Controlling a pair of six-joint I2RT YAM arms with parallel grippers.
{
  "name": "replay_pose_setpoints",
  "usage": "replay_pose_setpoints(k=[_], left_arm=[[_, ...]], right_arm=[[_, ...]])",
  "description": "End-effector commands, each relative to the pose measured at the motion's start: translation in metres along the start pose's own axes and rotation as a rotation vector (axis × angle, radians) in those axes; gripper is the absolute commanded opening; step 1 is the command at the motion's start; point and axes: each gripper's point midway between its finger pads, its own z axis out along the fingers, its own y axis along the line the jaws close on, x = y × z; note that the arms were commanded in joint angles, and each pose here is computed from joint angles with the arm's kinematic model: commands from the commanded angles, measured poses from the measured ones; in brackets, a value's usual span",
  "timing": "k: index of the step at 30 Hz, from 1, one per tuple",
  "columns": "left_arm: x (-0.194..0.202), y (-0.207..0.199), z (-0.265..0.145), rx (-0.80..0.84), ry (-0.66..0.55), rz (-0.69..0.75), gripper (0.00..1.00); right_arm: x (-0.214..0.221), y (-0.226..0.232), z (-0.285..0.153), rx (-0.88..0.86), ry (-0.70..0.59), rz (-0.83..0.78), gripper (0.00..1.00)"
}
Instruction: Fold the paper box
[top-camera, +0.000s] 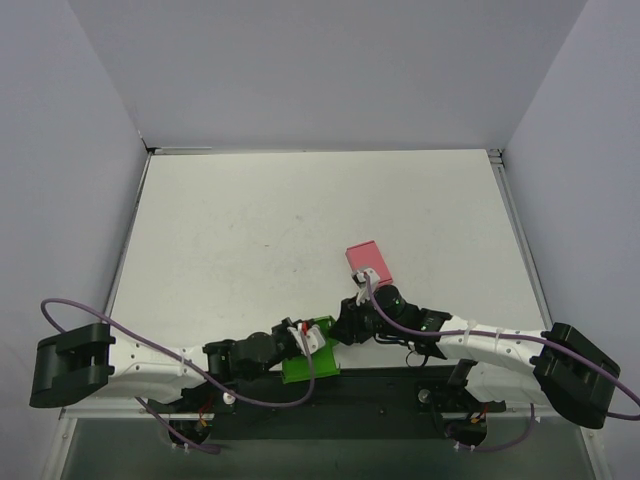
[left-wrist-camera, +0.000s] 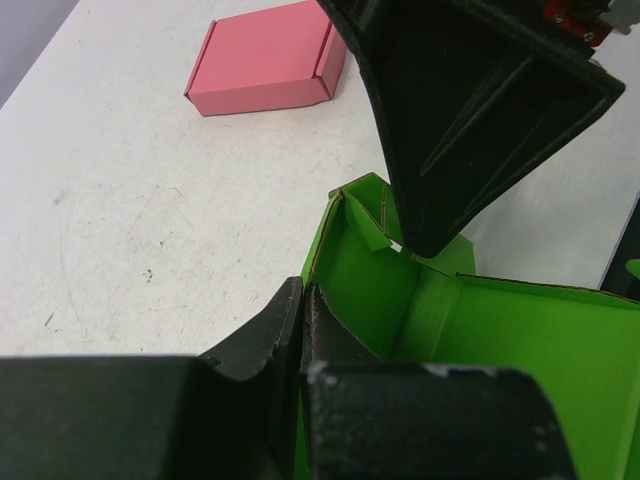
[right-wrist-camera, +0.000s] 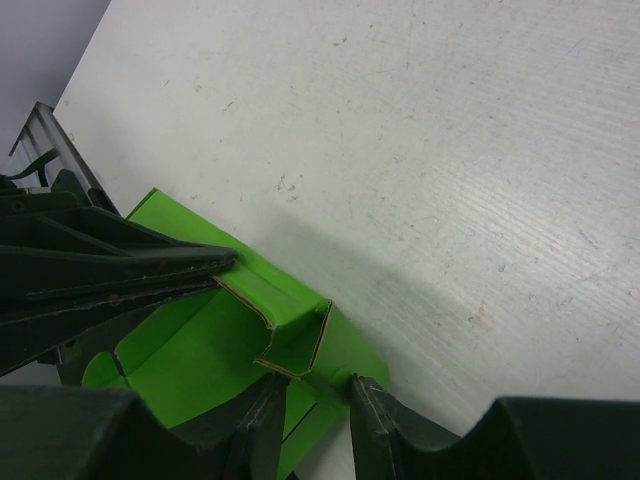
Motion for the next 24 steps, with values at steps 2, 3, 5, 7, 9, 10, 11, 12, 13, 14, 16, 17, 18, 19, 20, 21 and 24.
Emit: replay_pose_setpoints(k=[2,3,5,7,9,10,11,12,13,14,16,17,18,19,20,21,24], left_arm=[[-0.046,-0.005,0.008,0.018,-0.128,-0.116,0.00],[-0.045,-0.003,0.008,0.007,-0.127,-0.119,0.00],[-0.044,-0.001,0.008,-0.005,-0.120,-0.117,0.00],[-0.043,0.002,0.008,-0.023,-0.113,-0.117,0.00],[-0.042,0.003,0.009,-0.030,-0.105,-0.113,0.00],[-0.042,0.002,0.009,-0.027,-0.105,-0.111,0.00],[-0.042,0.002,0.009,-0.026,-0.104,-0.107,0.00],[-0.042,0.001,0.010,-0.023,-0.102,-0.107,0.00],[-0.042,0.001,0.010,-0.020,-0.101,-0.105,0.00],[-0.041,0.000,0.010,-0.018,-0.096,-0.098,0.00],[-0.039,0.000,0.012,-0.020,-0.086,-0.091,0.00],[-0.039,0.000,0.012,-0.024,-0.082,-0.089,0.00],[-0.038,0.000,0.013,-0.023,-0.079,-0.088,0.00],[-0.037,-0.001,0.014,-0.021,-0.073,-0.084,0.00],[-0.035,0.000,0.014,-0.032,-0.066,-0.081,0.00],[-0.033,0.001,0.015,-0.041,-0.056,-0.079,0.00],[-0.027,0.008,0.017,-0.093,-0.019,-0.070,0.00]], right_arm=[[-0.042,0.041,-0.003,-0.127,-0.145,-0.030,0.33],[-0.039,0.038,-0.003,-0.116,-0.139,-0.023,0.35],[-0.040,0.038,-0.008,-0.111,-0.153,-0.012,0.45],[-0.037,0.029,-0.012,-0.060,-0.143,0.000,0.53],[-0.039,0.026,-0.020,-0.038,-0.151,-0.005,0.56],[-0.040,0.022,-0.023,-0.016,-0.164,-0.006,0.57],[-0.043,0.022,-0.027,-0.013,-0.180,-0.006,0.58],[-0.041,0.019,-0.029,0.004,-0.175,-0.014,0.58],[-0.043,0.018,-0.031,0.016,-0.180,-0.013,0.58],[-0.046,0.014,-0.032,0.045,-0.190,-0.012,0.58],[-0.045,0.014,-0.033,0.070,-0.182,-0.028,0.58],[-0.049,0.009,-0.033,0.111,-0.203,-0.030,0.58],[-0.047,0.010,-0.033,0.116,-0.192,-0.040,0.57],[-0.045,0.011,-0.032,0.119,-0.182,-0.043,0.54],[-0.049,0.009,-0.031,0.149,-0.185,-0.038,0.52],[-0.043,0.009,-0.030,0.168,-0.160,-0.049,0.51],[-0.039,0.009,-0.029,0.223,-0.139,-0.083,0.50]])
